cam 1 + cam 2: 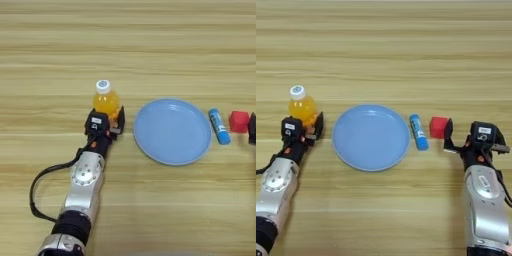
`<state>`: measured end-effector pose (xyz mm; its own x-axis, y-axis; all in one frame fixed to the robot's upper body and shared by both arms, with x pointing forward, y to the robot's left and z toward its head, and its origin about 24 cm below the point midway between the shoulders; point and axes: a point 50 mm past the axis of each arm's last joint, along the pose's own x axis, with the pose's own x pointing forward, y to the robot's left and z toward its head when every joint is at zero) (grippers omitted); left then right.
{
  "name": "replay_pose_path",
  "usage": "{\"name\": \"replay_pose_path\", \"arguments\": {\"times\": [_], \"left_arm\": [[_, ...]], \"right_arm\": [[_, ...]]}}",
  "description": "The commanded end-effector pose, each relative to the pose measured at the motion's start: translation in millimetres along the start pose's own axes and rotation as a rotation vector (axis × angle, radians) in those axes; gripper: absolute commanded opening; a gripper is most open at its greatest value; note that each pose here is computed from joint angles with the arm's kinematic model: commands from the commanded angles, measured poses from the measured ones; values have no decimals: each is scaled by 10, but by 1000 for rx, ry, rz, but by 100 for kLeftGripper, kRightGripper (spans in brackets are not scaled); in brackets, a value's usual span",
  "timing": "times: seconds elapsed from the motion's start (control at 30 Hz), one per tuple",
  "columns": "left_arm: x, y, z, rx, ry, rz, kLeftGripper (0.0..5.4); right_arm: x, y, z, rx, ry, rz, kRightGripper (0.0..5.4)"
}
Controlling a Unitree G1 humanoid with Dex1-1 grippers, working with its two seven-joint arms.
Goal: Move the objects on the table
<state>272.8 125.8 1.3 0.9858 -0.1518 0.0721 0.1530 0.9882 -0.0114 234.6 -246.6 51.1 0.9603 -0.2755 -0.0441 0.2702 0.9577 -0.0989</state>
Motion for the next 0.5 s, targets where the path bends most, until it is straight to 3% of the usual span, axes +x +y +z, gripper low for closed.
{"name": "replay_pose_path", "arguments": {"times": [0.03, 0.17, 0.27, 0.5], "left_arm": [[62, 102, 16, 25, 3, 24, 339], [129, 202, 5, 58, 23, 37, 339], [198, 297, -5, 128, 44, 38, 339], [296, 425, -47, 175, 90, 58, 339]], "right_arm": [[7, 44, -9, 0, -6, 8, 540], [27, 87, -9, 3, -9, 11, 540], [35, 114, -6, 8, -13, 12, 540], [19, 145, -15, 21, -14, 5, 540]]}}
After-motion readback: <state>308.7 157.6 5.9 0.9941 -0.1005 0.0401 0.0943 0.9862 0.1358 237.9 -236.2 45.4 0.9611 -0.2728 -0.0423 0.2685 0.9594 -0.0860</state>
